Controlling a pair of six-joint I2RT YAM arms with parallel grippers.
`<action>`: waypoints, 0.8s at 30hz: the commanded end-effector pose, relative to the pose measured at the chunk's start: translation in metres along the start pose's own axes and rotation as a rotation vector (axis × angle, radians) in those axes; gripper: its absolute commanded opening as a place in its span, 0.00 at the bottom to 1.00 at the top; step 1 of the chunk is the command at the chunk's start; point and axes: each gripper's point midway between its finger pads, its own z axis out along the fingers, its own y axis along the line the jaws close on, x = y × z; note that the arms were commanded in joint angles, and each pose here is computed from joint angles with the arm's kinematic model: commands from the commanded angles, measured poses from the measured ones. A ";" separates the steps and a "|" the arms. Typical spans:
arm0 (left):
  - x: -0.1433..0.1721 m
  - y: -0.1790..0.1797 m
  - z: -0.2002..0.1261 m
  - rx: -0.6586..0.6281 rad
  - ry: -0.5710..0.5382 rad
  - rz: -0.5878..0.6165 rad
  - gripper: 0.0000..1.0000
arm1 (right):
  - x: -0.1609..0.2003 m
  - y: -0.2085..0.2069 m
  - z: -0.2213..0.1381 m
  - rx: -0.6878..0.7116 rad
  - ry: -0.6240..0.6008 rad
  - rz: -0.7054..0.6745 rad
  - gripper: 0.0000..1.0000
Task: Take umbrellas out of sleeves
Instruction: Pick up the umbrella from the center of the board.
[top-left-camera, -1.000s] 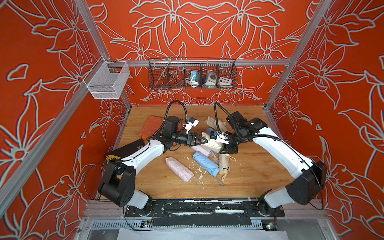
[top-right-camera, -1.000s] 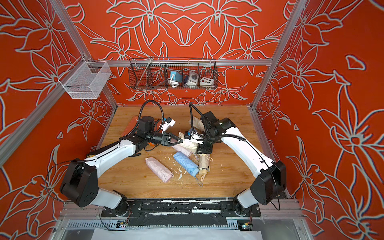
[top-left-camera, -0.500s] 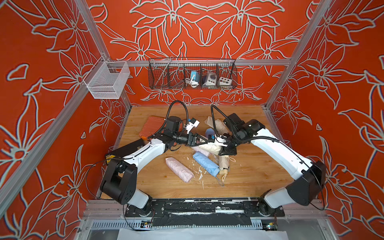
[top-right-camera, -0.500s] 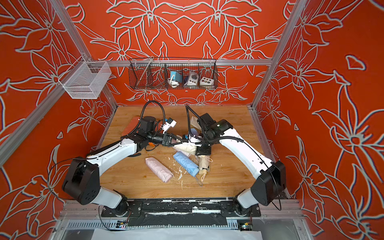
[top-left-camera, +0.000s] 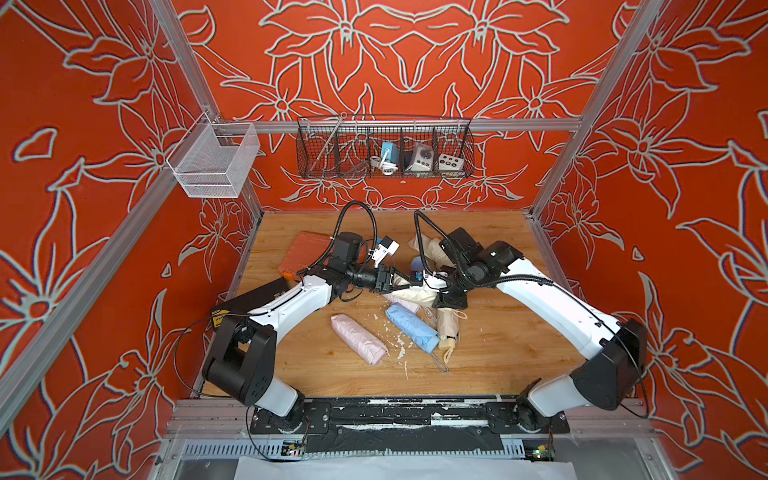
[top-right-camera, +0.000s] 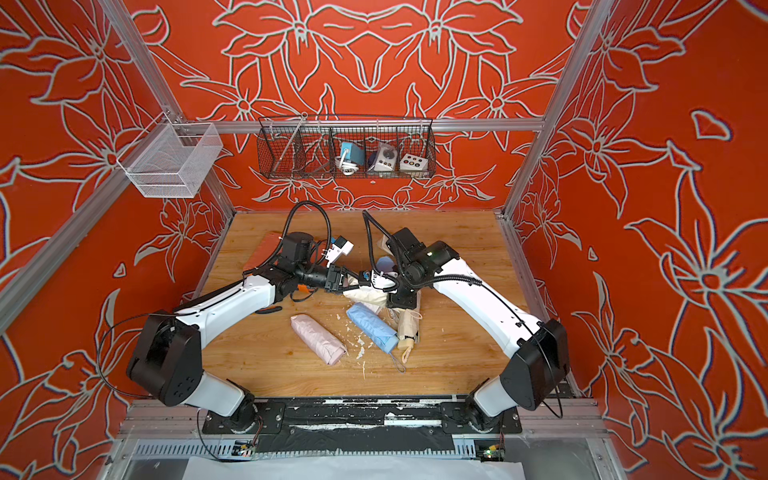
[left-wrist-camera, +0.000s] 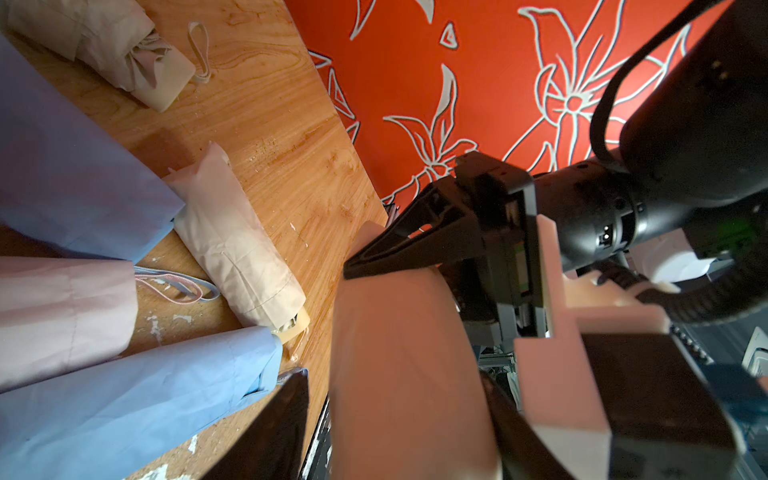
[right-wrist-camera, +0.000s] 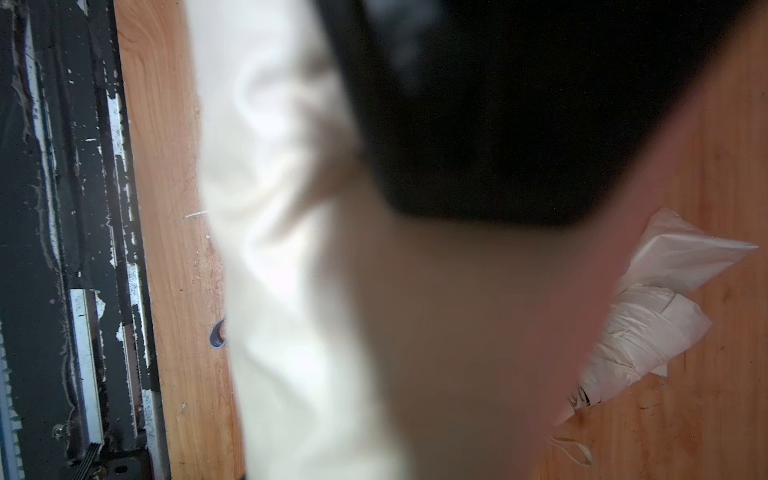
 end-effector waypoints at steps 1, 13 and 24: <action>-0.001 0.013 0.005 -0.030 0.006 -0.017 0.50 | -0.035 -0.010 -0.017 0.055 -0.120 -0.056 0.41; -0.002 0.012 0.007 0.001 0.018 -0.046 0.06 | -0.019 -0.021 -0.010 0.119 -0.045 -0.016 0.58; -0.021 0.014 -0.005 0.003 -0.048 -0.059 0.06 | -0.015 -0.029 -0.047 0.217 -0.204 0.220 0.73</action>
